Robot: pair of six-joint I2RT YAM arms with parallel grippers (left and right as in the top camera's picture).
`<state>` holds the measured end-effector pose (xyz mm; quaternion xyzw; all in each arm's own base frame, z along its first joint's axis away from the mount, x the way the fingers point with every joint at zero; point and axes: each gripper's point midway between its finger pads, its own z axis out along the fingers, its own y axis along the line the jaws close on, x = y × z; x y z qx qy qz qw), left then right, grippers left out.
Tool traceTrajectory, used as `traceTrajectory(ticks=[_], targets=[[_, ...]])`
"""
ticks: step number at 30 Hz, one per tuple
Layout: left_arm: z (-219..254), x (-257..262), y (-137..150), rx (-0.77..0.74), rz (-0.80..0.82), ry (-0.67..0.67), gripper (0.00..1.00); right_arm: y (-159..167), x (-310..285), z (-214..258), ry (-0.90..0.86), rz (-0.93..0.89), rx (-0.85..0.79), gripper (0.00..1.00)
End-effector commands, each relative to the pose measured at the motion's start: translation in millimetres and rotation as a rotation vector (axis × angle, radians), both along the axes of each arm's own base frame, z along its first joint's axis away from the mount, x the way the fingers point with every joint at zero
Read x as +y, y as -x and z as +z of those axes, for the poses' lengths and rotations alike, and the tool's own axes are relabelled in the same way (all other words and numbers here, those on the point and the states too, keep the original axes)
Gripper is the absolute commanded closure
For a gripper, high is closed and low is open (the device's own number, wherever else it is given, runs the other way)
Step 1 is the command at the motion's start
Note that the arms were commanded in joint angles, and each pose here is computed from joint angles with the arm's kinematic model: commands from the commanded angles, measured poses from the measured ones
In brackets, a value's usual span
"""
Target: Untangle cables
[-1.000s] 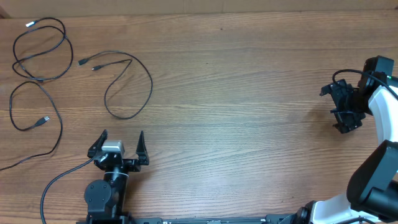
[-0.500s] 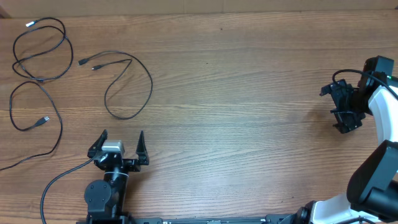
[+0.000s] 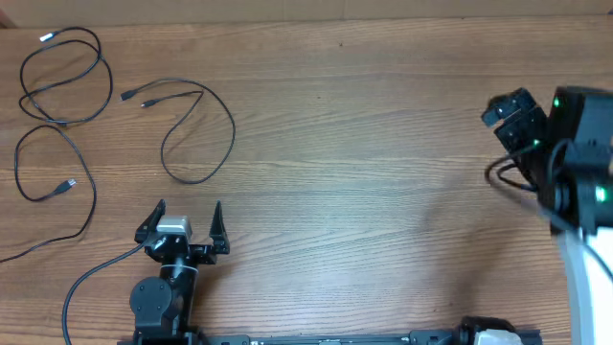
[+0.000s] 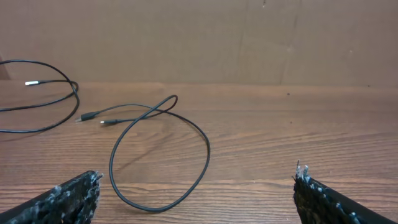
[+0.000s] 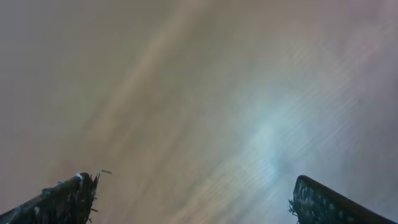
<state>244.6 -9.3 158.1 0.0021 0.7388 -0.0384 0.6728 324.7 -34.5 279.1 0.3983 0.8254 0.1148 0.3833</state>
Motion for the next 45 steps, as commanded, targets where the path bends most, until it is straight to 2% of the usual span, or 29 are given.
traceTrajectory(ticks=[1,3,7,10,15,17,22,27,36,41,45], targets=[[-1.1,-2.6,0.1,-0.006,-0.015,-0.025,0.00,21.8,-5.1,48.2,0.151,-0.011,-0.221,0.00],[-1.1,-2.6,0.1,-0.006,-0.015,-0.025,0.00,37.1,-0.6,63.7,0.176,0.023,-0.360,0.00],[-1.1,-2.6,0.1,-0.006,-0.015,-0.025,0.00,67.3,2.3,55.2,0.214,0.039,-0.532,0.00],[-1.1,-2.7,0.1,-0.006,-0.015,-0.025,0.00,85.8,8.3,23.5,0.208,0.055,-0.683,0.00],[-1.1,-2.6,0.1,-0.006,-0.014,-0.025,0.00,86.1,24.8,-28.9,0.175,0.134,-0.796,0.00],[-1.1,-2.7,0.1,-0.006,-0.015,-0.025,0.00,82.5,32.5,-54.0,0.164,0.163,-0.809,0.00],[-1.1,-2.6,0.1,-0.006,-0.015,-0.025,0.00,81.6,35.7,-73.8,0.160,0.170,-0.815,0.00],[-1.1,-2.6,0.1,-0.006,-0.015,-0.025,0.00,78.2,34.6,-102.7,0.166,0.172,-0.740,0.00],[-1.1,-2.6,0.1,-0.006,-0.015,-0.025,0.01,78.4,44.9,-109.6,0.491,0.369,-0.686,0.00],[-1.1,-2.6,0.1,-0.006,-0.015,-0.025,0.00,78.4,45.6,-109.8,0.514,0.383,-0.683,0.00],[-1.1,-2.6,0.1,-0.006,-0.015,-0.025,0.01,78.5,46.6,-109.9,0.608,0.426,-0.672,0.00]])
